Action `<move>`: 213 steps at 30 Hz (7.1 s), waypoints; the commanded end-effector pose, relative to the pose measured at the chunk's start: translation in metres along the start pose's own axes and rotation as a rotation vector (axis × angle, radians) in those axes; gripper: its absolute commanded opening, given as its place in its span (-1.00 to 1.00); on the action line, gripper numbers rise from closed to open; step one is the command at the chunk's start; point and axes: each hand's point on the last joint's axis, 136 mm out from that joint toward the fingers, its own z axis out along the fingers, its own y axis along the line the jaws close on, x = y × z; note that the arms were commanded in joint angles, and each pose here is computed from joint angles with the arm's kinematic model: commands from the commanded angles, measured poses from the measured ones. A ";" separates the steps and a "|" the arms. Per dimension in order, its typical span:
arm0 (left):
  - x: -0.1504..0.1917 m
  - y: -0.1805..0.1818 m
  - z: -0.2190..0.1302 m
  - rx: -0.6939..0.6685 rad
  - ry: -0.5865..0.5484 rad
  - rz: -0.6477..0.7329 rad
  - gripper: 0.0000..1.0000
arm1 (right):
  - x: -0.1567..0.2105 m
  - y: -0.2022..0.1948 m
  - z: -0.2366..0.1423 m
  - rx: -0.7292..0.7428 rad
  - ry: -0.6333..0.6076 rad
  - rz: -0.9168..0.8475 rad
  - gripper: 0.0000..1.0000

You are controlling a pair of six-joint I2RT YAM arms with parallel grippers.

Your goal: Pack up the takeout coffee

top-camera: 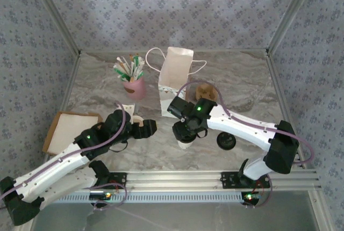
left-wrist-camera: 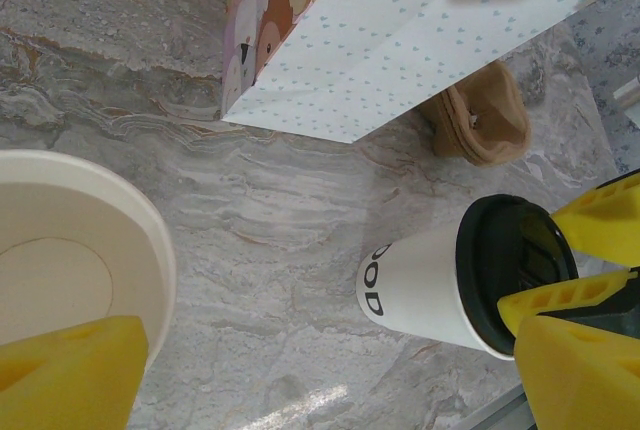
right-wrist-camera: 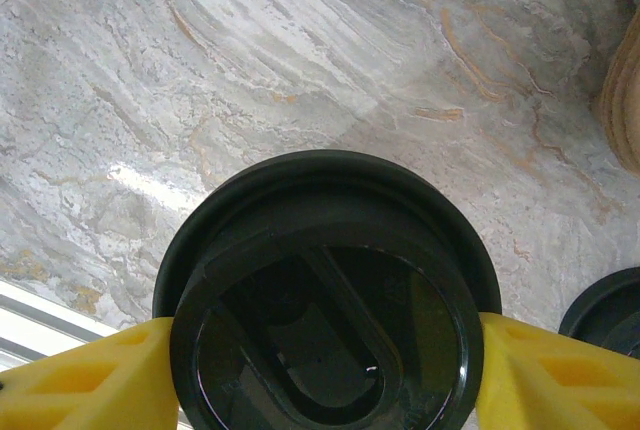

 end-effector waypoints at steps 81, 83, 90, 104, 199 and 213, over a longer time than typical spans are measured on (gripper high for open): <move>-0.001 -0.003 0.006 0.016 0.007 -0.021 0.88 | 0.050 -0.005 0.042 0.057 0.114 -0.011 0.37; -0.001 -0.003 0.006 0.014 0.011 -0.021 0.88 | 0.053 -0.004 0.045 0.054 0.117 -0.011 0.37; -0.002 -0.004 0.007 0.018 0.009 -0.024 0.88 | 0.066 0.001 0.056 0.043 0.143 0.019 0.36; 0.000 -0.006 0.008 0.027 0.017 -0.027 0.87 | 0.081 0.004 0.067 0.046 0.168 0.045 0.37; 0.023 -0.078 0.079 0.233 0.297 -0.049 0.09 | 0.026 0.029 0.003 -0.140 -0.071 -0.241 1.00; 0.032 -0.078 0.088 0.233 0.341 -0.067 0.01 | 0.017 0.024 -0.015 -0.157 -0.138 -0.274 1.00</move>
